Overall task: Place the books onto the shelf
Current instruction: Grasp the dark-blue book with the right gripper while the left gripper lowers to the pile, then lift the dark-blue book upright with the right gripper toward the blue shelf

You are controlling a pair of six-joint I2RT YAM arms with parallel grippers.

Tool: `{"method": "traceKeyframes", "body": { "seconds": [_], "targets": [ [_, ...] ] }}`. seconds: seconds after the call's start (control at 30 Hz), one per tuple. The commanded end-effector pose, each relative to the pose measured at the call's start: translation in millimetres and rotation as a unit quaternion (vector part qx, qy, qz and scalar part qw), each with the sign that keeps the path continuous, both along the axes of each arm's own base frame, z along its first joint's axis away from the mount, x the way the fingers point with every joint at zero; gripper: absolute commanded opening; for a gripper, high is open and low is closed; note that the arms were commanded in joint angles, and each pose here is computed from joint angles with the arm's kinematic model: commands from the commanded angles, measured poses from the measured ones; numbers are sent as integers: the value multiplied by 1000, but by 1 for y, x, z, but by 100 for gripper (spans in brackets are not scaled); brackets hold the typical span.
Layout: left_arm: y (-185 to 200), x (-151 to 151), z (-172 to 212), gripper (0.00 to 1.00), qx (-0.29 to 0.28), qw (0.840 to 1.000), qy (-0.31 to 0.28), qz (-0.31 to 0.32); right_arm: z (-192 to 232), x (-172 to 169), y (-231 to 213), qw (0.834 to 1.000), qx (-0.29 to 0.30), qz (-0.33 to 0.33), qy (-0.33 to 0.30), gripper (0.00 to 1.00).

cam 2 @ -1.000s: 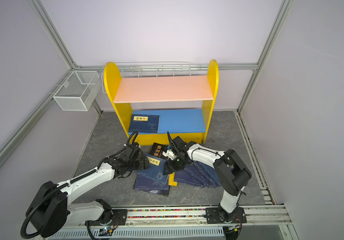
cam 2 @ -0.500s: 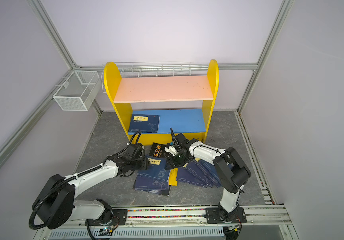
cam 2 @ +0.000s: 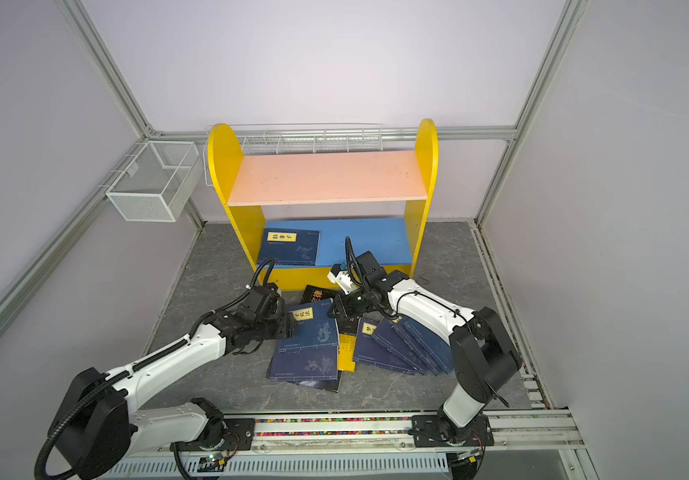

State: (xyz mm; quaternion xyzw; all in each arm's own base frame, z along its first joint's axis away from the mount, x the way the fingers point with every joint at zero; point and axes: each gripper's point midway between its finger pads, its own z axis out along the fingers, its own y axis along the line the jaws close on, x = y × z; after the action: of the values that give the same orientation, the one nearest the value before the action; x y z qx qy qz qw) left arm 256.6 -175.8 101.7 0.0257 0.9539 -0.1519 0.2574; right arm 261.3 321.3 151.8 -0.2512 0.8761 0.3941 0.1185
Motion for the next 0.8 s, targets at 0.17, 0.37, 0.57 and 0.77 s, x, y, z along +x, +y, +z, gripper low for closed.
{"method": "traceKeyframes", "body": {
  "seconds": [0.17, 0.37, 0.57, 0.77],
  "targets": [
    [31, 24, 88, 86, -203, 970, -90, 97, 116, 15, -14, 982, 159, 11, -98, 7],
    [18, 20, 114, 90, -365, 925, -99, 50, 155, 21, -32, 965, 241, -4, -102, 7],
    [-7, 20, 125, 91, -444, 892, -85, -14, 181, 20, -29, 952, 288, 6, -99, 7],
    [-17, 13, 146, 87, -457, 878, -119, -78, 171, 19, -27, 956, 282, 3, -84, 7]
  ]
}}
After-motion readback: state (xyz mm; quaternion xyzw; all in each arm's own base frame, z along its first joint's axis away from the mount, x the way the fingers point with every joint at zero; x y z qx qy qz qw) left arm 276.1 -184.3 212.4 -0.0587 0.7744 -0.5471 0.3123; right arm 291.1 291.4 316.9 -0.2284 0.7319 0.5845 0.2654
